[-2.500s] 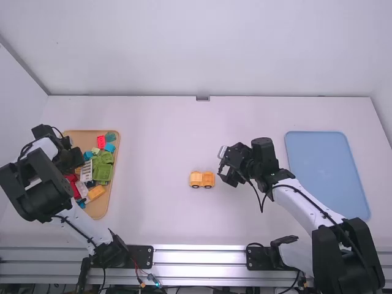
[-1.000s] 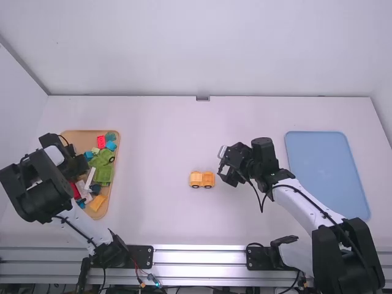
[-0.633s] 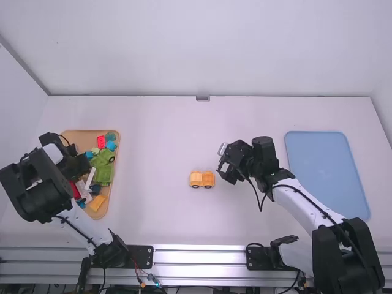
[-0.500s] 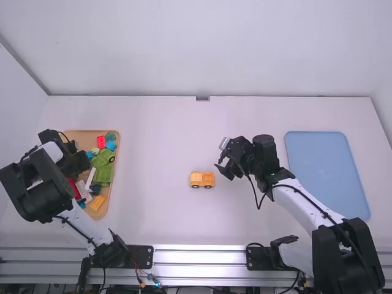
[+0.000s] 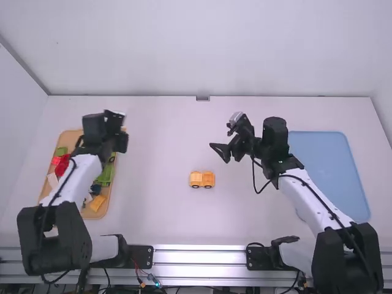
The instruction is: Assemble lego blocks to make yellow taxi
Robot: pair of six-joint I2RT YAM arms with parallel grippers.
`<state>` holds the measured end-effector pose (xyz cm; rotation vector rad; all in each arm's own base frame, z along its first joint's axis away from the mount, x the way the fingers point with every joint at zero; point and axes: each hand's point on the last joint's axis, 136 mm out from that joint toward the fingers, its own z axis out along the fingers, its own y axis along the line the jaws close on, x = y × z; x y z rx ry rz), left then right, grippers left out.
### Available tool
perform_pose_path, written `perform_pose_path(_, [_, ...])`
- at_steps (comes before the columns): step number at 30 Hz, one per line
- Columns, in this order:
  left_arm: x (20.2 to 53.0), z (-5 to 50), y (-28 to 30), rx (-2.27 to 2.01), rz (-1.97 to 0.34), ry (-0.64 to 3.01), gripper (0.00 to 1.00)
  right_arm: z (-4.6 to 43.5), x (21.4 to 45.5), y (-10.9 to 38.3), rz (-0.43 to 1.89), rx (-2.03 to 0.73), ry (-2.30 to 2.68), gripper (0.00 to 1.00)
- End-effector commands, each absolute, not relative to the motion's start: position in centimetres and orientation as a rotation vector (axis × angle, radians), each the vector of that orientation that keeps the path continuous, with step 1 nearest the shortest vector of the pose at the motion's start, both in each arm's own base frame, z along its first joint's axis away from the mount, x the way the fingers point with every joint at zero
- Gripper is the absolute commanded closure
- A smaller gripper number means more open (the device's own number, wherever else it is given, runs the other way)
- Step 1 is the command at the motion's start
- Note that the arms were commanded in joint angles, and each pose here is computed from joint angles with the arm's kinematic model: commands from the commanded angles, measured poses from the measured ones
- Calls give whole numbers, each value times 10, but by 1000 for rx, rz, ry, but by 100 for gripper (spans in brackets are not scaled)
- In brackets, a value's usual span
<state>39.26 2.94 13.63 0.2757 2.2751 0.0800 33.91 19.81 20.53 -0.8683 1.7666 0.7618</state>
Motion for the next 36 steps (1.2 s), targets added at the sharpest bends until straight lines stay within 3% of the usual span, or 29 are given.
perform_pose_path(1, [384,143,-22,527,70,2167,98,218,337,204,908,-817,1768,2])
perform_pose_path(13, [344,155,-185,1039,-130,1688,98,168,332,236,1420,-790,1829,3])
perform_pose_path(23, [335,121,-227,1196,-142,1653,98,134,322,245,1493,-758,1960,10])
perform_pose_path(28, [336,111,-243,1215,-132,1637,98,114,333,238,1387,-655,2083,18])
perform_pose_path(36, [345,110,-252,1213,-148,1650,98,105,327,235,1374,-670,2123,28])
